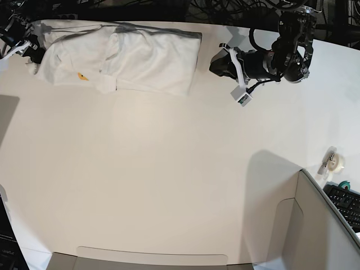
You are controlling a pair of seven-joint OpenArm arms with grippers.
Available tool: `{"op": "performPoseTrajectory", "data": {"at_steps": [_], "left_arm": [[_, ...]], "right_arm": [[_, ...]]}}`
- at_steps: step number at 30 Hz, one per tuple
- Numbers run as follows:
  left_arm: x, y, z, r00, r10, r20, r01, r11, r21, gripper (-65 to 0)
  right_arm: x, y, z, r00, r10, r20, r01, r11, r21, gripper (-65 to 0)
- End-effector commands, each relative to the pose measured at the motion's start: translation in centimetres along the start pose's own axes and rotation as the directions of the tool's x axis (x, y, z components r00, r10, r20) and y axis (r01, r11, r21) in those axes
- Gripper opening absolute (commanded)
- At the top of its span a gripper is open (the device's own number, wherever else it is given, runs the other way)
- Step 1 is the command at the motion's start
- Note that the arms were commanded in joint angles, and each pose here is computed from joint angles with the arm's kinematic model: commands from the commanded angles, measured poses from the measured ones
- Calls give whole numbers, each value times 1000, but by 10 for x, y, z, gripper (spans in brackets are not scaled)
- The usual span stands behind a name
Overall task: Layout the t-shirt on the table in an organized manner, then fold the t-shirt properly
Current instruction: 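Grasp both sides of the folded shirt with both grippers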
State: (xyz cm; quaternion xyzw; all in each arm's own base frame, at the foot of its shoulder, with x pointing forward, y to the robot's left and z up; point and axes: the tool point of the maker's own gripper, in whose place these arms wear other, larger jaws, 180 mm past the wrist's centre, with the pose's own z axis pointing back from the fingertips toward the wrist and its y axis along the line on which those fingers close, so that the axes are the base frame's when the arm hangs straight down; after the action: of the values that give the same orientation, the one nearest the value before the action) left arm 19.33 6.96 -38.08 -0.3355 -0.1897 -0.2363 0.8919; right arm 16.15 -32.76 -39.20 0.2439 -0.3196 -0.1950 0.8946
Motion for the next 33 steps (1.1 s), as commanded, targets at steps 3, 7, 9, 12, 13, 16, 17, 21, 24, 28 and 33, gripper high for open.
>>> {"op": "performPoseTrajectory", "data": {"at_steps": [3, 7, 9, 12, 13, 16, 17, 21, 24, 28, 33], "left_arm": [[-5, -1, 6, 1000, -1, 0, 1, 1000, -6, -646], [-21, 7, 9, 999, -5, -49, 7, 999, 35, -647], [-30, 17, 9, 997, -21, -76, 28, 995, 95, -647], [-40, 32, 8, 992, -59, -113, 80, 979, 188, -647], [-44, 34, 6, 990, -65, -128, 91, 973, 212, -647], [-49, 41, 3, 984, -80, -157, 120, 957, 263, -647], [-49, 41, 2, 984, -82, -159, 123, 955, 269, -647], [-50, 43, 1, 981, -87, -173, 135, 948, 289, -647], [-52, 46, 0, 981, -78, -177, 128, 948, 290, -647], [-70, 48, -11, 975, -37, -217, 96, 959, 266, -646], [-87, 40, -29, 969, -30, -244, 85, 972, 218, -646]], "right_arm": [[-9, -6, 3, 997, 20, -70, -23, 999, -39, -650], [10, 8, 8, 995, 100, -30, -102, 994, -41, -650], [15, 20, 9, 990, 143, -10, -143, 989, -38, -650], [24, 43, 10, 975, 219, 24, -218, 975, -30, -650], [26, 53, 10, 969, 243, 39, -242, 970, -26, -650], [30, 89, 4, 942, 328, 66, -330, 944, 14, -650], [31, 100, 2, 932, 355, 74, -358, 933, 26, -650], [28, 160, -13, 886, 448, 120, -461, 878, 126, -650], [19, 197, -24, 875, 459, 155, -483, 851, 205, -650], [4, 233, -40, 882, 441, 164, -470, 826, 311, -650], [-18, 271, -59, 880, 453, 141, -470, 787, 400, -650]]}}
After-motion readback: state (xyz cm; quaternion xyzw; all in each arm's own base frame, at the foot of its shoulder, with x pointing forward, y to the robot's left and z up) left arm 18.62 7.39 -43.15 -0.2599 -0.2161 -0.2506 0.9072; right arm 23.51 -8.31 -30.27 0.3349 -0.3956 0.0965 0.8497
